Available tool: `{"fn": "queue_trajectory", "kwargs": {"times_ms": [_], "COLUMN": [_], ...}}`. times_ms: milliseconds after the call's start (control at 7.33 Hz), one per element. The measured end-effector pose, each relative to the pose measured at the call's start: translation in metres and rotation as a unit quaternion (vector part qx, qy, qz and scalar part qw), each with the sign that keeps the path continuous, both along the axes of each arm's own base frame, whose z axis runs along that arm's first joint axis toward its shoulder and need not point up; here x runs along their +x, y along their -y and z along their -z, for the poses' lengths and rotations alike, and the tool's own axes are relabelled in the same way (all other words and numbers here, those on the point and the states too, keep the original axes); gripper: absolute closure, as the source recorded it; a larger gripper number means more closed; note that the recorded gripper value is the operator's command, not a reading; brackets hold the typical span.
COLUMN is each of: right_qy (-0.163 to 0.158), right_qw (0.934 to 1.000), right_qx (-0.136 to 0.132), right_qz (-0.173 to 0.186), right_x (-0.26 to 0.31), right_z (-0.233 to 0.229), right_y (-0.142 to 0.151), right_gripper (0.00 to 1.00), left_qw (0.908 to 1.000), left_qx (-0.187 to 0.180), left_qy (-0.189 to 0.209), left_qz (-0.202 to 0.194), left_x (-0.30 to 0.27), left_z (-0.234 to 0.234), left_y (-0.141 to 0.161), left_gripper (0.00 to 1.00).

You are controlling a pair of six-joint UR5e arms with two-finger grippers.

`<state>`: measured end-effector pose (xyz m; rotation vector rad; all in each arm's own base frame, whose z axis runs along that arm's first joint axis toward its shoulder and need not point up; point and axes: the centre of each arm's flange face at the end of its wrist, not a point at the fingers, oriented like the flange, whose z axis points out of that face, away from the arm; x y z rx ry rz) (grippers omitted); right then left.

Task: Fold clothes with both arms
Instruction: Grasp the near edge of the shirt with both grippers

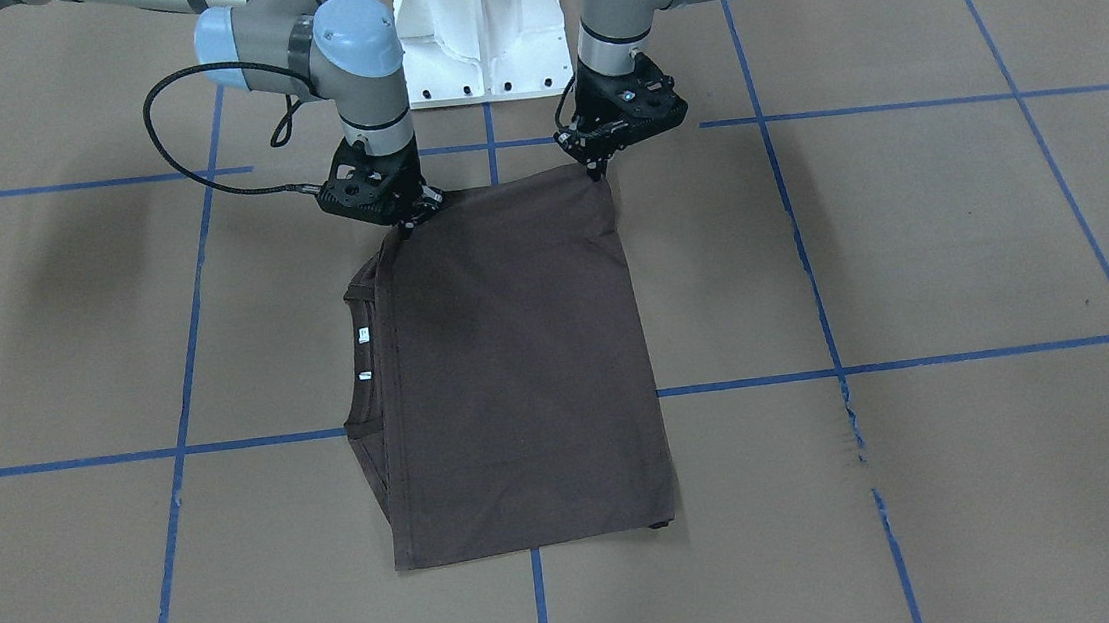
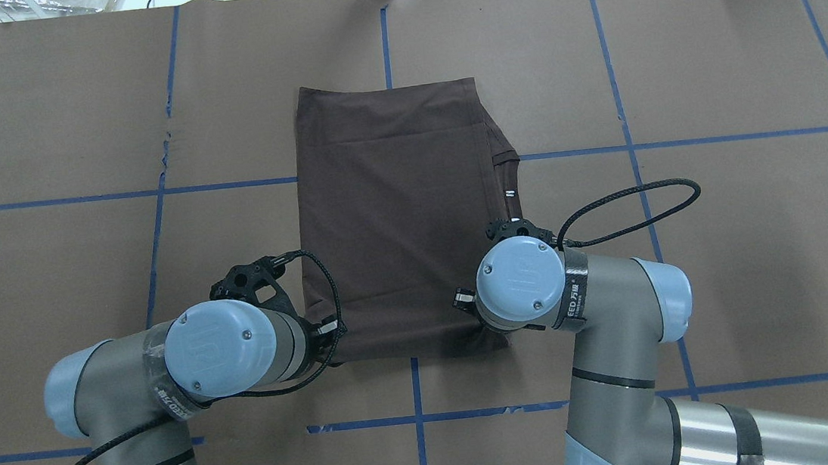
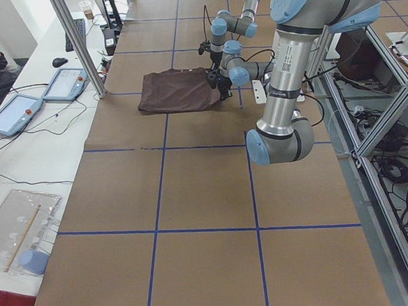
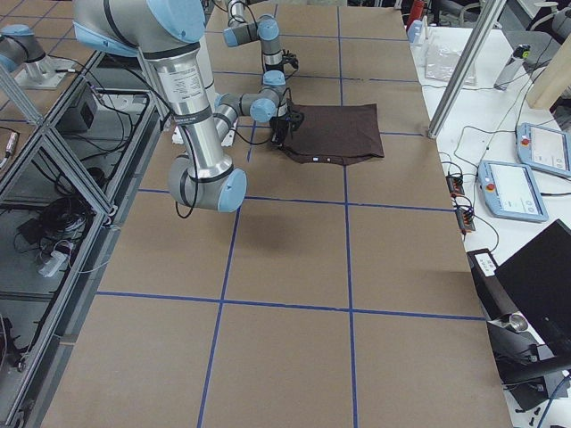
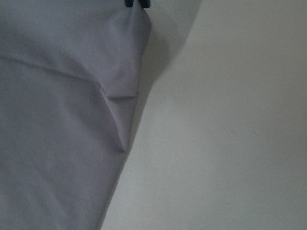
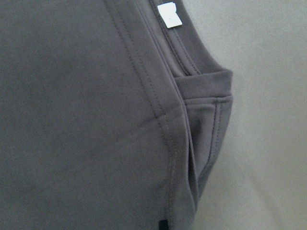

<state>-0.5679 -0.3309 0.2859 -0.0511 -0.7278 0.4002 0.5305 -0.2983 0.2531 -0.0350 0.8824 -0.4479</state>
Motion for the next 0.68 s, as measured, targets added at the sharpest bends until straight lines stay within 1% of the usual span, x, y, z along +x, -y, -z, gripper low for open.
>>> {"fn": "queue_trajectory", "kwargs": {"times_ms": [409, 682], "right_qy": [0.034, 0.056], "right_qw": [0.9994, 0.9984], "right_qx": [0.009, 0.008], "right_qz": [-0.003, 0.004], "right_x": [0.005, 0.019], "right_z": [0.014, 0.025], "right_y": [0.004, 0.000], "right_gripper": [1.00, 1.00], "left_qw": [1.0000, 1.0000], "left_qx": [0.000, 0.002], "left_qy": [0.000, -0.005], "left_qz": [0.001, 0.000], "left_x": [-0.002, -0.018], "left_z": [0.000, 0.006], "left_y": [0.000, -0.006], "left_gripper": [1.00, 1.00]}}
